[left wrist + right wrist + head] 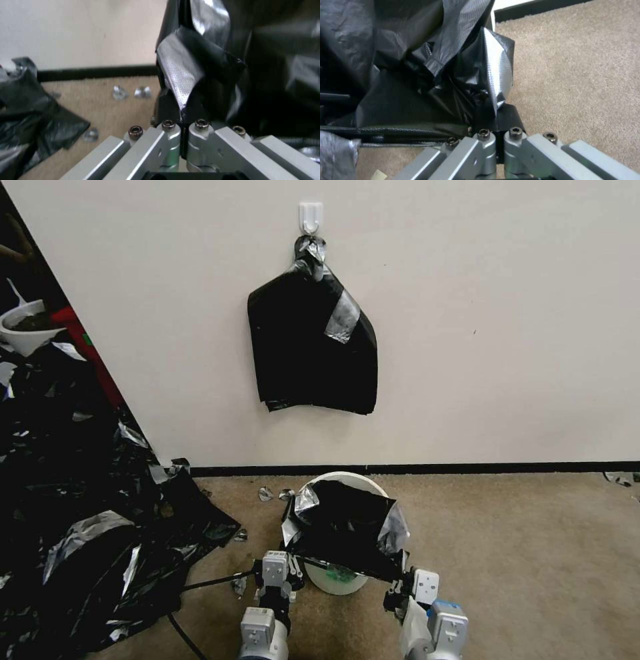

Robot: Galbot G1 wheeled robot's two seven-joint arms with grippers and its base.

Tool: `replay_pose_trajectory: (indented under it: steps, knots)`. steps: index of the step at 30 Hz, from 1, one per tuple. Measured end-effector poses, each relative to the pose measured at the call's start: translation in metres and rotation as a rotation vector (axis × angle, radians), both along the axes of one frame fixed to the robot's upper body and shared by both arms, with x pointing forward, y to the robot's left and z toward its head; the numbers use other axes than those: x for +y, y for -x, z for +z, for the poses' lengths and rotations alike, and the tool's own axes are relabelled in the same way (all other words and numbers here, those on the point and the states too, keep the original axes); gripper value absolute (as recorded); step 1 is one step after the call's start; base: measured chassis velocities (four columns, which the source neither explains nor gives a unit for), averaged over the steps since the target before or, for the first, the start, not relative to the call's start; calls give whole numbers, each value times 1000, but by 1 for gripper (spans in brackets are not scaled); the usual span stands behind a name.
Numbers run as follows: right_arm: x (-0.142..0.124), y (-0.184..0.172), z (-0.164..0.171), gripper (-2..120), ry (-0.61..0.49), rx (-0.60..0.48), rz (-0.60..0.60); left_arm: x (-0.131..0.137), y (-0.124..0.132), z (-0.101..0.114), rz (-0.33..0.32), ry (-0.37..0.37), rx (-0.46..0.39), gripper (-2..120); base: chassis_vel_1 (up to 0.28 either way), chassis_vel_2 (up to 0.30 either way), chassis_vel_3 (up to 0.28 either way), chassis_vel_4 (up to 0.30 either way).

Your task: Place a trash bag onto the trash bin.

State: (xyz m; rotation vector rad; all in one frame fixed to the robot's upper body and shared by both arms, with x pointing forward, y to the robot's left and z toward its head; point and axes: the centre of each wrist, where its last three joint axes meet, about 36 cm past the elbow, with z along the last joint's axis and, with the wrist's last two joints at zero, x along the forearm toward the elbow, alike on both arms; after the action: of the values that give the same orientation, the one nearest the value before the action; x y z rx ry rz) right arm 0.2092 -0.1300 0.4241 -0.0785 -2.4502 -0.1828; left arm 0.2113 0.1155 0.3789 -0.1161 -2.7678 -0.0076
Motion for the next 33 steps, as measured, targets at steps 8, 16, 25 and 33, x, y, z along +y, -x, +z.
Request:
replay_pose_trajectory:
  steps: [8, 16, 25, 33]
  knots:
    - [-1, -20, -4, 0, 37, 64, 62, 0, -11, -11, 5, -42, 40, 0, 0, 0, 0, 0]
    - [-15, -45, -2, 0, 86, 90, 117, -3, -14, -9, -3, -73, 77, 0, 0, 0, 0, 0]
    - [-20, -72, -18, 0, 171, 160, 196, -10, -18, -6, 3, -130, 78, 0, 0, 0, 0, 0]
    - [-13, -65, -33, 0, 221, 181, 260, -12, -22, -4, 31, -152, 57, 0, 0, 0, 0, 0]
